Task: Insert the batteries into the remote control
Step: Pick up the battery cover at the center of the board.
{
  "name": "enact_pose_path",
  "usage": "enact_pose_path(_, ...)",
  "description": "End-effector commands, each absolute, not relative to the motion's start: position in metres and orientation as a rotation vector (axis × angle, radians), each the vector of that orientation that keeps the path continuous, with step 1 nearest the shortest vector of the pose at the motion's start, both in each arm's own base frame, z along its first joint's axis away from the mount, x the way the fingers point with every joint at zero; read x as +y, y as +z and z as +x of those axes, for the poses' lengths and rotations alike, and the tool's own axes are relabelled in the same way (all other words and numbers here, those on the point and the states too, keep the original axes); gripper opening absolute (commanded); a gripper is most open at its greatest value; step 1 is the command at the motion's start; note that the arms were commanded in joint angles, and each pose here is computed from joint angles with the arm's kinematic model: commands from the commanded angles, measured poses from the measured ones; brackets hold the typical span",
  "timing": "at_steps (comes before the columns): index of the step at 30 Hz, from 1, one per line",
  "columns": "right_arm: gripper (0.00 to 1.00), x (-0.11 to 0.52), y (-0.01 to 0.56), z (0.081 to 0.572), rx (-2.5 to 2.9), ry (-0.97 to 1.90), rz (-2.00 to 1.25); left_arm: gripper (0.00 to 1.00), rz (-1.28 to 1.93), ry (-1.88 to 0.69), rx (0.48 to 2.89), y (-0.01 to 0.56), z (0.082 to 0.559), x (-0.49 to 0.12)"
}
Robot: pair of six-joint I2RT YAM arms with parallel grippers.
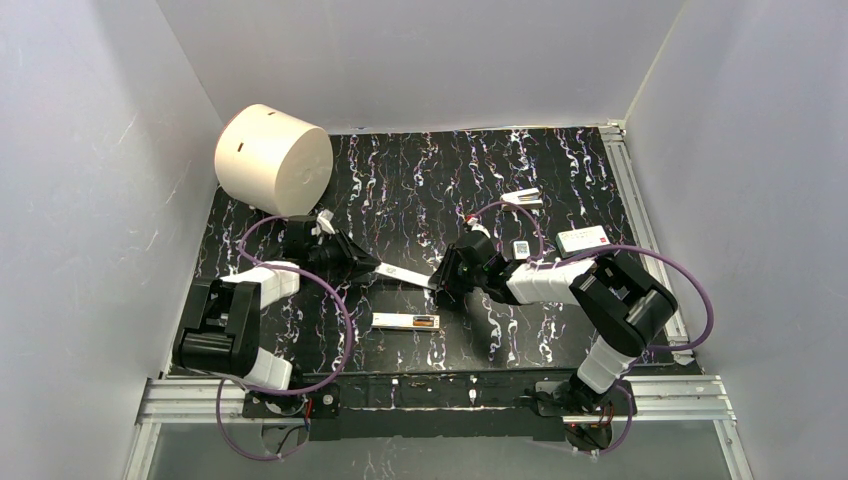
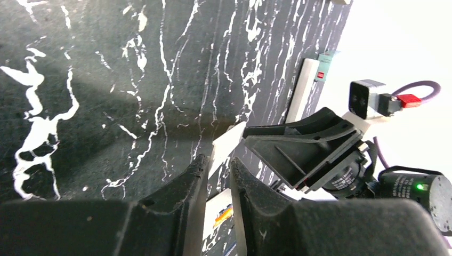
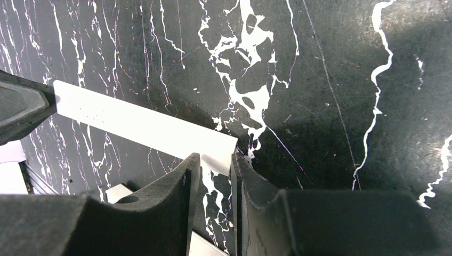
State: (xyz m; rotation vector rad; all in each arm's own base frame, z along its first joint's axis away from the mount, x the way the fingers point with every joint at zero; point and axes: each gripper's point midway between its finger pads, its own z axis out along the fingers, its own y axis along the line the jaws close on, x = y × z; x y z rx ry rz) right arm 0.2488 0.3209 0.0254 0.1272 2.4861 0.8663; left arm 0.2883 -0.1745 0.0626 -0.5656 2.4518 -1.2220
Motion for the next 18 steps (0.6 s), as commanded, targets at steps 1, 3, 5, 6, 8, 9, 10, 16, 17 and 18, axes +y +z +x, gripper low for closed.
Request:
enact_pose_path(1, 0.37, 0.2824, -0.0426, 0.2088, 2.723, 0.619, 0.085, 0.19, -0.454, -1.471, 2.472, 0.0884, 0.2609, -0.2016)
enact_pose_path(3, 0.36, 0.283, -0.0425, 0.209, 2.724, 0.621, 0.085, 0.19, -0.452, -1.472, 2.467, 0.0898, 0.2618, -0.2014)
enact_pose_path(5, 0.37, 0.2826, -0.0442, 0.2078, 2.731, 0.617, 0.083, 0.17, -0.449, -1.48, 2.47, 0.0903, 0.2623, -0.2024)
enact_pose_path(6, 0.36, 0.2823, -0.0448, 0.2077, 2.733, 0.615, 0.084, 0.17, -0.45, -1.487, 2.471, 0.0905, 0.2626, -0.2027)
enact_pose_path(8, 0.36, 0.2819, -0.046, 0.2067, 2.738, 0.612, 0.08, 0.16, -0.448, -1.496, 2.478, 0.0897, 0.2625, -0.2038)
enact_pose_path(9, 0.36, 0.2812, -0.0465, 0.2068, 2.738, 0.607, 0.077, 0.16, -0.455, -1.502, 2.481, 0.0896, 0.2625, -0.2041)
enact_pose_path(10, 0.36, 0.281, -0.0471, 0.2067, 2.74, 0.604, 0.074, 0.16, -0.455, -1.507, 2.484, 0.0894, 0.2629, -0.2047)
enact_pose_path(16, 0.34, 0.28, -0.0492, 0.2068, 2.746, 0.591, 0.059, 0.14, -0.448, -1.555, 2.489, 0.0928, 0.2646, -0.2082)
enact_pose_path(17, 0.34, 0.28, -0.0496, 0.2066, 2.748, 0.591, 0.058, 0.13, -0.442, -1.553, 2.487, 0.0932, 0.265, -0.2084)
enact_pose_path(18, 0.34, 0.2805, -0.0492, 0.2073, 2.745, 0.591, 0.056, 0.12, -0.439, -1.548, 2.483, 0.0937, 0.2657, -0.2081)
